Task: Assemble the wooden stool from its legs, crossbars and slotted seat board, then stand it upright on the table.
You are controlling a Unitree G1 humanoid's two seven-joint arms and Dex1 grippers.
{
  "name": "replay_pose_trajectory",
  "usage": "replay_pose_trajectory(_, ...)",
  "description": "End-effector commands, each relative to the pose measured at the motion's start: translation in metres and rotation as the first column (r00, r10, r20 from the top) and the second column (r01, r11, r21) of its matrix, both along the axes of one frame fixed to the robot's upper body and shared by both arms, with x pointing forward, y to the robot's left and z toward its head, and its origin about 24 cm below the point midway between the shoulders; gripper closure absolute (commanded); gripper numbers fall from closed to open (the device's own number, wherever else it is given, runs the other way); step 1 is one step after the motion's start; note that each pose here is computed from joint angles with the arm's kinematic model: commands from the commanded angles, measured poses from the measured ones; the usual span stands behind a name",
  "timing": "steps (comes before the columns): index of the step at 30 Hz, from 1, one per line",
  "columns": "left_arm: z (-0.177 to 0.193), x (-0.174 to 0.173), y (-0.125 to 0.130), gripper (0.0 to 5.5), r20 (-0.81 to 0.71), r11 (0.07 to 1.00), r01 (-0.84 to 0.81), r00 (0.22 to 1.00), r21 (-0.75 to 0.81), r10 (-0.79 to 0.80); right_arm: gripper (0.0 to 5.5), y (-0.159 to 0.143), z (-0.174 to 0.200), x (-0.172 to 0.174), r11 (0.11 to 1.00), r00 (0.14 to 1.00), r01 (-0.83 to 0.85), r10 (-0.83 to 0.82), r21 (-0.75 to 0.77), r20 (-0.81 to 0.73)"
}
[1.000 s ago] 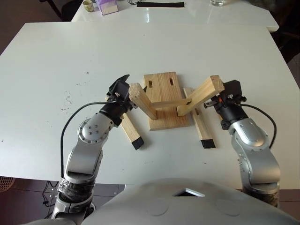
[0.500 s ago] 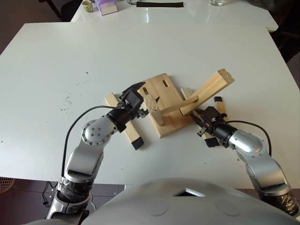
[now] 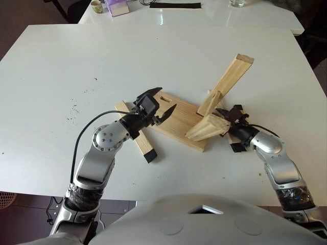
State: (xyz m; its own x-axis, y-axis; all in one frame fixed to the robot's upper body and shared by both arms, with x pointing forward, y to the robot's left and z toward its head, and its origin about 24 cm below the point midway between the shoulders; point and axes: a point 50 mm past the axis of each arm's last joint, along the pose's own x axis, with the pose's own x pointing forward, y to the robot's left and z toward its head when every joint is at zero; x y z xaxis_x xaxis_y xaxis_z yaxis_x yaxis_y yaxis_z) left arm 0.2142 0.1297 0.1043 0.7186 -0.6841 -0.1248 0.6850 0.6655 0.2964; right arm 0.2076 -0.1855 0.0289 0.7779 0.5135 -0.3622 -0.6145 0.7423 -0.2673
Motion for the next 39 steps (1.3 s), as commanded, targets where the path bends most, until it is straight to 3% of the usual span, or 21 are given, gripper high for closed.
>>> replay_pose_trajectory(1, 0.002, 0.007, 0.003, 1.92, 0.001, 1.000, 0.002, 1.000, 0.006, -0.002, 4.35, -0.025, -0.023, -0.015, 0.993, 0.986, 0.090, -0.100, -0.082, -0.133)
replay_pose_trajectory(11, 0.043, 0.087, 0.011, 1.92, 0.257, 0.999, -0.031, 0.966, 0.039, 0.020, 4.35, -0.017, 0.044, -0.015, 0.998, 0.998, -0.067, 0.067, 0.006, -0.002)
replay_pose_trajectory(16, 0.021, 0.121, 0.001, 1.92, 0.293, 0.988, 0.032, 0.953, 0.148, -0.075, 4.35, -0.021, 0.074, -0.024, 0.975, 0.974, -0.221, 0.220, -0.002, -0.045)
replay_pose_trajectory(19, 0.006, 0.136, -0.003, 1.92, 0.274, 0.981, 0.037, 0.957, 0.189, -0.089, 4.35, -0.010, 0.081, -0.036, 0.917, 0.906, -0.398, 0.398, 0.035, -0.141)
replay_pose_trajectory(22, -0.004, 0.140, -0.010, 1.92, 0.252, 0.977, 0.065, 0.961, 0.203, -0.117, 4.35, 0.000, 0.076, -0.051, 0.840, 0.804, -0.533, 0.541, 0.103, -0.246)
replay_pose_trajectory(28, -0.031, 0.136, -0.013, 1.92, 0.186, 0.960, 0.123, 0.967, 0.251, -0.172, 4.35, 0.011, 0.063, -0.071, 0.742, 0.653, -0.642, 0.661, 0.194, -0.369)
replay_pose_trajectory(35, -0.061, 0.117, -0.012, 1.92, 0.112, 0.911, 0.237, 0.951, 0.337, -0.288, 4.35, 0.029, 0.041, -0.059, 0.776, 0.703, -0.613, 0.620, 0.145, -0.348)
replay_pose_trajectory(39, -0.075, 0.101, 0.008, 1.92, 0.071, 0.881, 0.270, 0.944, 0.389, -0.321, 4.35, 0.032, 0.023, -0.049, 0.814, 0.753, -0.576, 0.562, 0.072, -0.343)
